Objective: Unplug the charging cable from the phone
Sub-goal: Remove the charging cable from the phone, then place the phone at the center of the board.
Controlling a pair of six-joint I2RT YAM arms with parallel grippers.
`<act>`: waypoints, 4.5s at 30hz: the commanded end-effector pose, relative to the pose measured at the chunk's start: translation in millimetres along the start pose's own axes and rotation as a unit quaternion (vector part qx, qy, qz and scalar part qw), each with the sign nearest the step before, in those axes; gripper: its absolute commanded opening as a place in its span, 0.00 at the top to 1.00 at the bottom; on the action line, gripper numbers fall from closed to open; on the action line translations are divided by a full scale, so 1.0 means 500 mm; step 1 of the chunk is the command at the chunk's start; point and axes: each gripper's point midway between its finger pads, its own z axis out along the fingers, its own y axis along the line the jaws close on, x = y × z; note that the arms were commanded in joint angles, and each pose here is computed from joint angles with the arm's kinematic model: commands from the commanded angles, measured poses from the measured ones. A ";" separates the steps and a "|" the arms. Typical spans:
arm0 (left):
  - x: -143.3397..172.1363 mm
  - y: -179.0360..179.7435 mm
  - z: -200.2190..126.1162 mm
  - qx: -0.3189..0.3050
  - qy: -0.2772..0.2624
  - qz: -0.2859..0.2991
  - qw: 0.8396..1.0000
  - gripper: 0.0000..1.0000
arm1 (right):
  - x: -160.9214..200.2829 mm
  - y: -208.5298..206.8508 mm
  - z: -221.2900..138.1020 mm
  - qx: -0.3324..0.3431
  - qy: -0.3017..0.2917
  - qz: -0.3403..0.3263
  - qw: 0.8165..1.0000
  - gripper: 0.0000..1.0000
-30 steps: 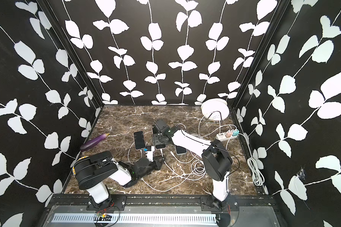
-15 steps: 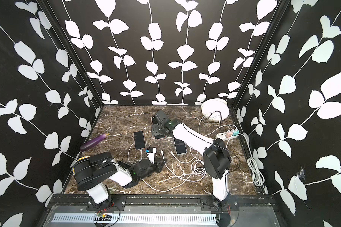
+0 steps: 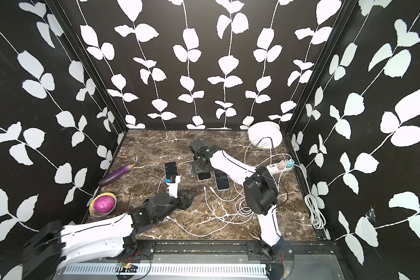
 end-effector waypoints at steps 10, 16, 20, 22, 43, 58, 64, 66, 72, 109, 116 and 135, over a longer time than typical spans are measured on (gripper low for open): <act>-0.042 0.153 -0.115 -0.236 0.063 0.049 0.969 0.49 | 0.024 0.051 0.054 -0.004 0.054 -0.028 0.998 1.00; -0.058 0.144 -0.114 -0.235 0.065 0.045 0.969 0.48 | 0.019 0.070 0.087 0.007 0.060 0.023 0.998 1.00; -0.053 0.149 -0.114 -0.242 0.081 0.041 0.966 0.48 | 0.028 0.069 0.100 0.022 0.068 0.041 0.997 1.00; -0.052 0.149 -0.114 -0.241 0.082 0.038 0.966 0.48 | 0.030 0.058 0.104 0.039 0.068 0.050 0.996 1.00; -0.061 0.148 -0.112 -0.241 0.076 0.034 0.967 0.48 | 0.040 0.050 0.180 0.047 0.089 0.045 0.994 1.00; -0.057 0.143 -0.106 -0.238 0.085 0.033 0.967 0.49 | 0.004 0.107 0.147 -0.002 0.067 0.083 0.994 1.00; -0.049 0.148 -0.105 -0.239 0.087 0.030 0.967 0.49 | 0.029 0.103 0.187 0.005 0.089 0.079 0.993 1.00; -0.048 0.150 -0.106 -0.239 0.087 0.029 0.967 0.49 | 0.034 0.093 0.186 0.017 0.089 0.083 0.992 1.00; -0.046 0.155 -0.106 -0.245 0.087 0.033 0.965 0.49 | 0.077 0.080 0.177 0.019 0.106 0.083 0.991 1.00; -0.075 0.152 -0.102 -0.257 0.083 0.036 0.962 0.50 | 0.058 0.042 0.174 0.066 0.104 0.072 0.990 1.00; -0.048 0.173 -0.108 -0.271 0.098 0.024 0.957 0.49 | 0.056 0.019 0.165 0.084 0.106 0.061 0.989 0.93; -0.007 0.228 -0.125 -0.292 0.120 -0.061 0.947 0.40 | -0.034 0.194 0.101 -0.028 0.054 -0.045 0.997 0.09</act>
